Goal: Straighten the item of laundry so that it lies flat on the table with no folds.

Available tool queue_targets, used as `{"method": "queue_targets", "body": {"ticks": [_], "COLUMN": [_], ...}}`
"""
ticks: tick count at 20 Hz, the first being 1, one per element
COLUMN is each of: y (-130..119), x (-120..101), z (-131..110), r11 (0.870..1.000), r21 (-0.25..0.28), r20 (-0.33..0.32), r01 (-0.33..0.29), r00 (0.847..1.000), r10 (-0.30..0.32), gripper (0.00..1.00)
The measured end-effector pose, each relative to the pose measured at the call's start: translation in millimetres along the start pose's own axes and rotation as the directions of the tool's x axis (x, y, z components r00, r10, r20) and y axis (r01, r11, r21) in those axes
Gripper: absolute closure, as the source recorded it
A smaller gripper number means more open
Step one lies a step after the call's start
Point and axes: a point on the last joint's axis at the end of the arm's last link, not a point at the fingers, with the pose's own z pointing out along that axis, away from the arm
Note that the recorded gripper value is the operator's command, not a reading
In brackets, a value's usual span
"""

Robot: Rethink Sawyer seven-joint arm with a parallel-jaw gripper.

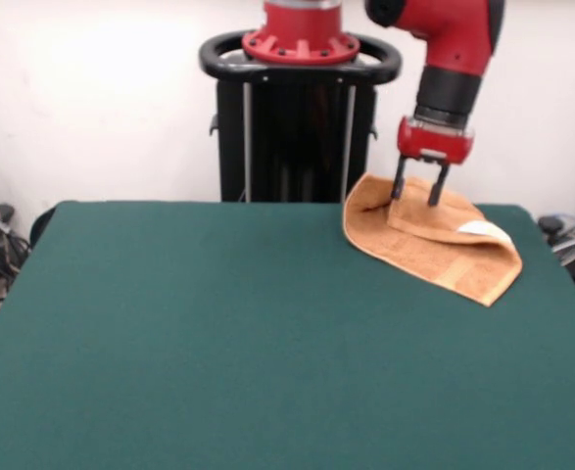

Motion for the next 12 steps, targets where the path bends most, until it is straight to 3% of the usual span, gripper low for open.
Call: {"method": "queue_targets", "body": {"ticks": [6, 12], "y": [13.3, 27.2], "x": [-28.2, -41.7], "z": [8.5, 11.0], "r11": [0.998, 0.996], "r21": [-0.009, -0.019], "r20": [0.042, 0.027], "r01": [-0.062, -0.082], "r00": [0.997, 0.996], "r10": [0.062, 0.082], "gripper": [0.0, 0.0]}}
